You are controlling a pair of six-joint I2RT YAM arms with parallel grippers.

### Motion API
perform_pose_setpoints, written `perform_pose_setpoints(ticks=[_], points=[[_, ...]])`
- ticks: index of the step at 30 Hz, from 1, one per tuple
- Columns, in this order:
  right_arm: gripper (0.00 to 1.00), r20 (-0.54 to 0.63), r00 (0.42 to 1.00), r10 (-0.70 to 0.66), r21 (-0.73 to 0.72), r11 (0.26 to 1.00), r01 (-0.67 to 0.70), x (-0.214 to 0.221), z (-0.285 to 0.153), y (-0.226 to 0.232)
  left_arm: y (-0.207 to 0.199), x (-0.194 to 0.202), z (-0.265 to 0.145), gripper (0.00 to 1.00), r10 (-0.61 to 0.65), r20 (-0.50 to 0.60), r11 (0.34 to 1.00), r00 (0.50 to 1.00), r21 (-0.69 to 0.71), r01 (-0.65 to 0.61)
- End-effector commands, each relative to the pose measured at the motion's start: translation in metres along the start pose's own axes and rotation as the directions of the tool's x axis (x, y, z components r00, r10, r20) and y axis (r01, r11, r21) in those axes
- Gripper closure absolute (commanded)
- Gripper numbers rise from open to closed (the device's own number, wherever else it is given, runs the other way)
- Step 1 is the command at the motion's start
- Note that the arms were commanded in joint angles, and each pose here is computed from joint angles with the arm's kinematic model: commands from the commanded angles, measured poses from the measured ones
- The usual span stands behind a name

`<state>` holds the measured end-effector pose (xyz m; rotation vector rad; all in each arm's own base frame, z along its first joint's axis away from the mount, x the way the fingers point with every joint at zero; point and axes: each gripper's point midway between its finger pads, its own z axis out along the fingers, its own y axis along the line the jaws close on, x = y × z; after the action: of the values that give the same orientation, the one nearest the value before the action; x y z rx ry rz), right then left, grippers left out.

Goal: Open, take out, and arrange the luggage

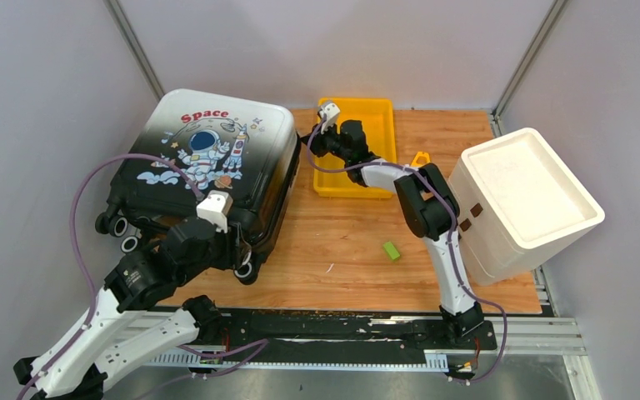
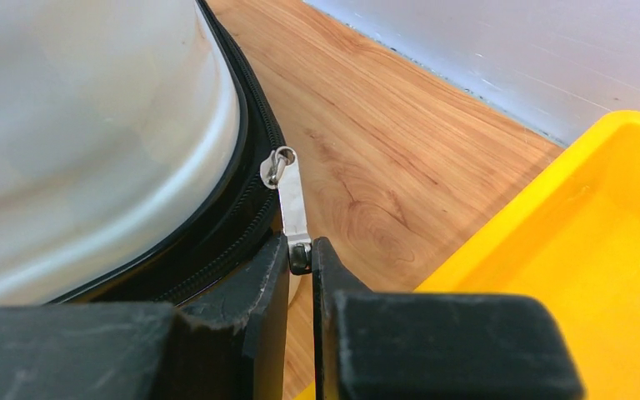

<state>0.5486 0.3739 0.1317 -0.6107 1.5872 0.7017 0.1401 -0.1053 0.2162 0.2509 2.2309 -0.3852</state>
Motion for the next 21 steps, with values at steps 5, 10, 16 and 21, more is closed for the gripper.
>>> perform_pose_setpoints(ticks=[5, 10, 16, 21], points=[[1.00, 0.112, 0.993, -0.046, 0.110, 0.993, 0.034, -0.039, 0.009, -0.059, -0.038, 0.003, -0.033, 1.00, -0.001, -0.022, 0.966, 1.000, 0.259, 0.007], [1.00, 0.110, 0.993, -0.042, 0.113, 0.993, 0.030, -0.038, 0.011, -0.069, -0.038, 0.009, -0.034, 1.00, 0.004, -0.029, 0.962, 1.000, 0.273, 0.004], [0.99, 0.122, 0.991, -0.050, 0.095, 0.995, 0.039, -0.048, 0.009, -0.071, -0.032, 0.005, -0.034, 1.00, -0.015, -0.009, 0.970, 1.000, 0.243, 0.017], [0.73, 0.132, 0.990, -0.048, 0.104, 0.994, 0.034, -0.073, -0.008, -0.065, -0.011, -0.008, -0.031, 0.45, -0.086, 0.048, 0.991, 0.995, 0.109, 0.080]])
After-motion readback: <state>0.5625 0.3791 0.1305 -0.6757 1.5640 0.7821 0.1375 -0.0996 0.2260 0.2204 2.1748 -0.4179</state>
